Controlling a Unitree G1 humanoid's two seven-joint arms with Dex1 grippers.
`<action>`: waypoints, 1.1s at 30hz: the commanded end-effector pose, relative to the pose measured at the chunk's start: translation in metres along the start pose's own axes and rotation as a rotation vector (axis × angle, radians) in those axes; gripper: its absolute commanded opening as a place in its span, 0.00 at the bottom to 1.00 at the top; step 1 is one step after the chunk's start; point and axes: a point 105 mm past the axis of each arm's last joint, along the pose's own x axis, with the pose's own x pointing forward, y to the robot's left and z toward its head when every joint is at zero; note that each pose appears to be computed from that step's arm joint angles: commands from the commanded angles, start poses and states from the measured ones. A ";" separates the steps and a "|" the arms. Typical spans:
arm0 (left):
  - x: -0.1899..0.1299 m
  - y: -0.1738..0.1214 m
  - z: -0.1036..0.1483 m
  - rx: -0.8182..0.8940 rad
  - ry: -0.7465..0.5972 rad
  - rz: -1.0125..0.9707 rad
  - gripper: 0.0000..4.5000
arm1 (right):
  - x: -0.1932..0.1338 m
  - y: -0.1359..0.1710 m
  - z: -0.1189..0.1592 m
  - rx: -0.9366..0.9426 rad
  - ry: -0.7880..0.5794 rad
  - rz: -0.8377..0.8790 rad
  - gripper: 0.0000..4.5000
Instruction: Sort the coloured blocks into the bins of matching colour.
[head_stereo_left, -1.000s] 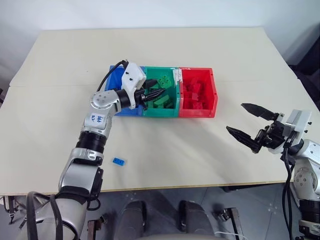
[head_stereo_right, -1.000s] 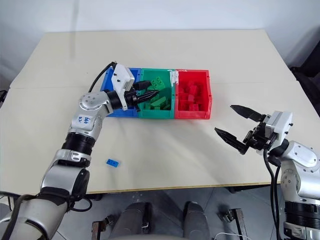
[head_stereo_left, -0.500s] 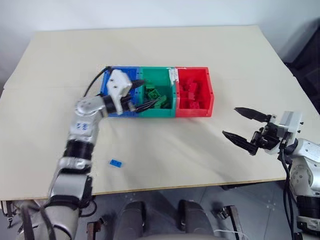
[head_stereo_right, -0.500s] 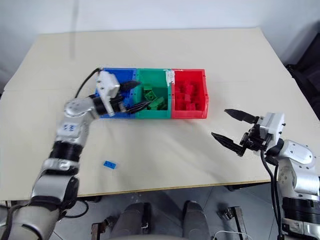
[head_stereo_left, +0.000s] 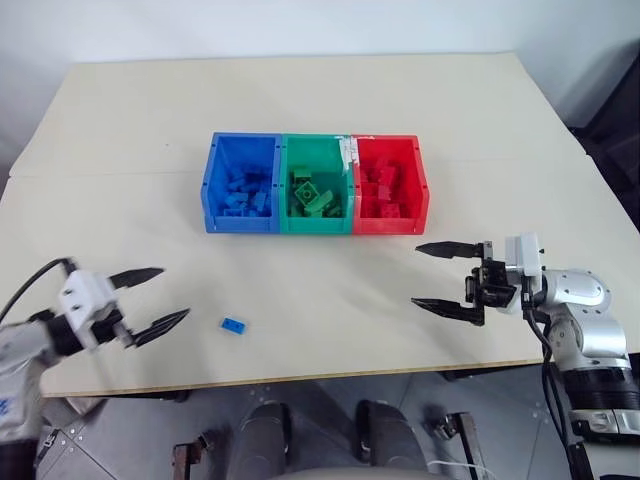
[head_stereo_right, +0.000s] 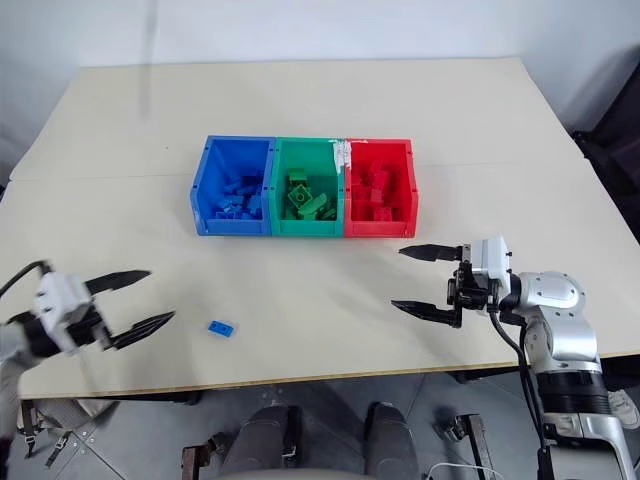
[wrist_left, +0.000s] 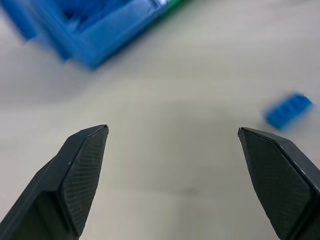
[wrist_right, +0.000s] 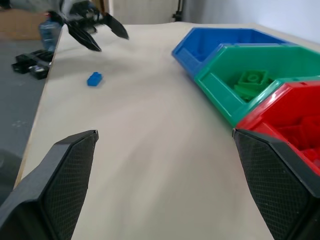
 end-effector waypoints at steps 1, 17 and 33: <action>-0.014 -0.008 0.008 0.005 -0.004 -0.021 0.97 | -0.003 0.000 0.003 -0.030 0.008 0.039 1.00; 0.071 -0.062 0.020 0.051 -0.036 -0.475 0.97 | -0.016 0.019 0.005 -0.009 0.039 0.076 1.00; 0.086 -0.058 -0.003 0.128 0.020 -0.627 0.31 | -0.011 0.030 0.006 0.000 0.020 0.004 1.00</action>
